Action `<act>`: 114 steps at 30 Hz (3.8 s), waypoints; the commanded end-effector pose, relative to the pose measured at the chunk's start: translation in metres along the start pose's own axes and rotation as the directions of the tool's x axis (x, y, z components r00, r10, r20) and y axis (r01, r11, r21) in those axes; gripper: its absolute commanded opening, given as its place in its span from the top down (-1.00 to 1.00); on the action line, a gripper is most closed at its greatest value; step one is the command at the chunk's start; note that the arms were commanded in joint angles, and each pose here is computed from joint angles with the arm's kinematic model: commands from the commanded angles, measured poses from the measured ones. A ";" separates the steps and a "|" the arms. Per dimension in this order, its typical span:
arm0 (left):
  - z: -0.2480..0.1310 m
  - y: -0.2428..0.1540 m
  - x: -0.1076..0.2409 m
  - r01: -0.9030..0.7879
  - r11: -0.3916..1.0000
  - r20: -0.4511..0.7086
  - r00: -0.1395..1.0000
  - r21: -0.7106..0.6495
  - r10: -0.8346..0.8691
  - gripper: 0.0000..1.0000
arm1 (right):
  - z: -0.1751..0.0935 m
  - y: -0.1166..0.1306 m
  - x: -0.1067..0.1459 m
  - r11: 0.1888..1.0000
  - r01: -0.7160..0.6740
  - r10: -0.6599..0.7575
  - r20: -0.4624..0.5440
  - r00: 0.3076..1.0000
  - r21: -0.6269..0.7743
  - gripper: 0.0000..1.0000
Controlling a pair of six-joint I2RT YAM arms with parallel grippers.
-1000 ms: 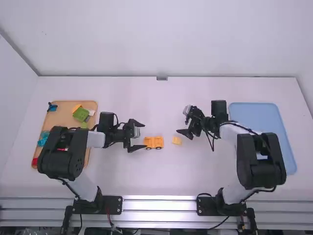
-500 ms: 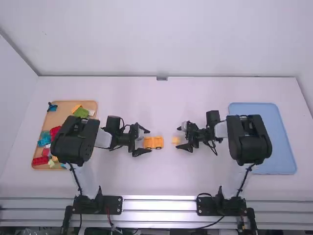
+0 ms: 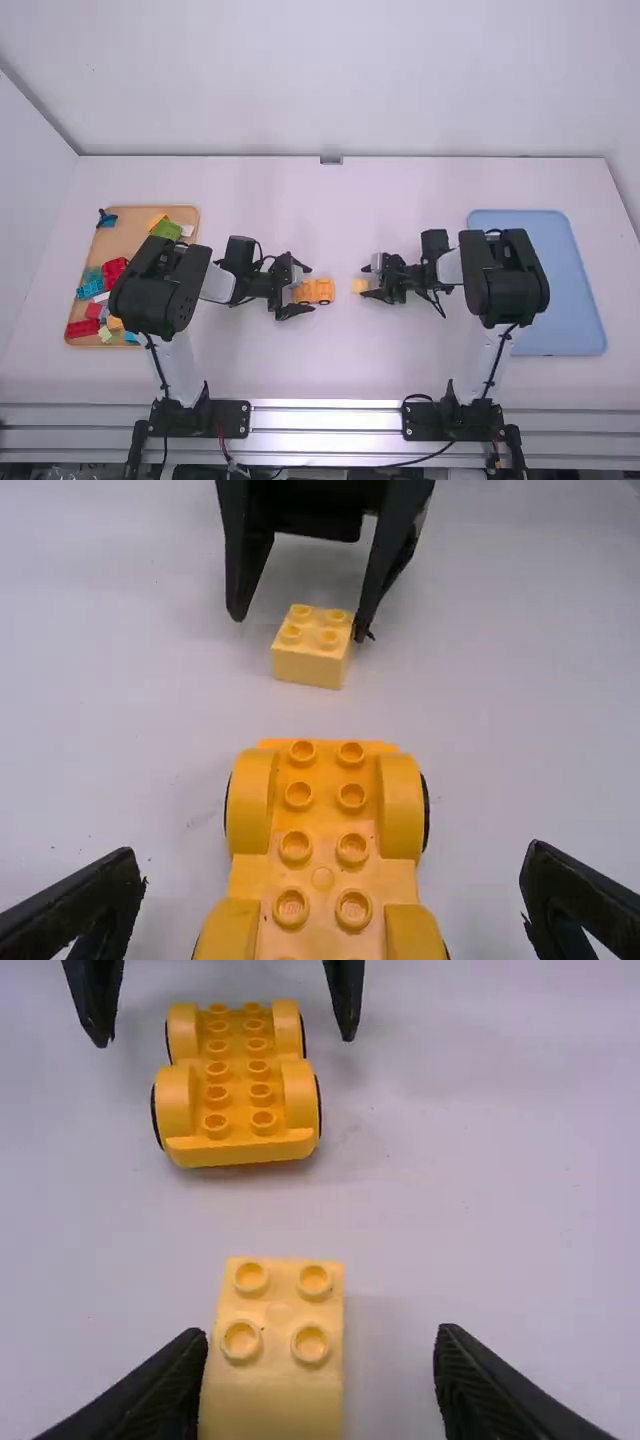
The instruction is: Assemble lego blocks to make yellow taxi
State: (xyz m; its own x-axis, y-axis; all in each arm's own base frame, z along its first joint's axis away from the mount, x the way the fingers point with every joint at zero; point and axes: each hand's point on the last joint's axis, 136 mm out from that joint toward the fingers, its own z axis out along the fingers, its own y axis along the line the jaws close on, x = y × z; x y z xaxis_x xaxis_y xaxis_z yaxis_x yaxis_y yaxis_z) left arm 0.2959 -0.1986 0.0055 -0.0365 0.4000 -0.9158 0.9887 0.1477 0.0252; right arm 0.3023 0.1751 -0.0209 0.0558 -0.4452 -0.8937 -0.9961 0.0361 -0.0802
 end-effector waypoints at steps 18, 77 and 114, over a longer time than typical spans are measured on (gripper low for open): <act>0.006 -0.002 0.014 0.020 1.000 -0.041 0.999 0.002 -0.020 -0.98 | -0.001 0.003 0.003 0.996 -0.086 0.086 0.003 0.996 0.004 0.81; 0.032 -0.014 0.027 -0.077 0.996 -0.146 0.986 0.054 0.084 0.38 | 0.055 0.024 -0.064 0.993 0.059 -0.071 -0.122 0.990 -0.099 0.89; 0.033 -0.015 0.026 -0.082 0.995 -0.145 0.985 0.057 0.089 0.39 | 0.057 0.024 -0.051 0.993 -0.014 -0.012 -0.212 0.977 -0.120 0.04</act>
State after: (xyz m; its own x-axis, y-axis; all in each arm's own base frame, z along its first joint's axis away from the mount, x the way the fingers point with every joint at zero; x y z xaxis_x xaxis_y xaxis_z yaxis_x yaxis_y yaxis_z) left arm 0.2920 -0.2231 -0.0191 0.0419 0.5019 -0.8639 0.9942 0.0646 0.0857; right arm 0.2761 0.2503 0.0033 0.0596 -0.6161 -0.7854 -0.9974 -0.0683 -0.0221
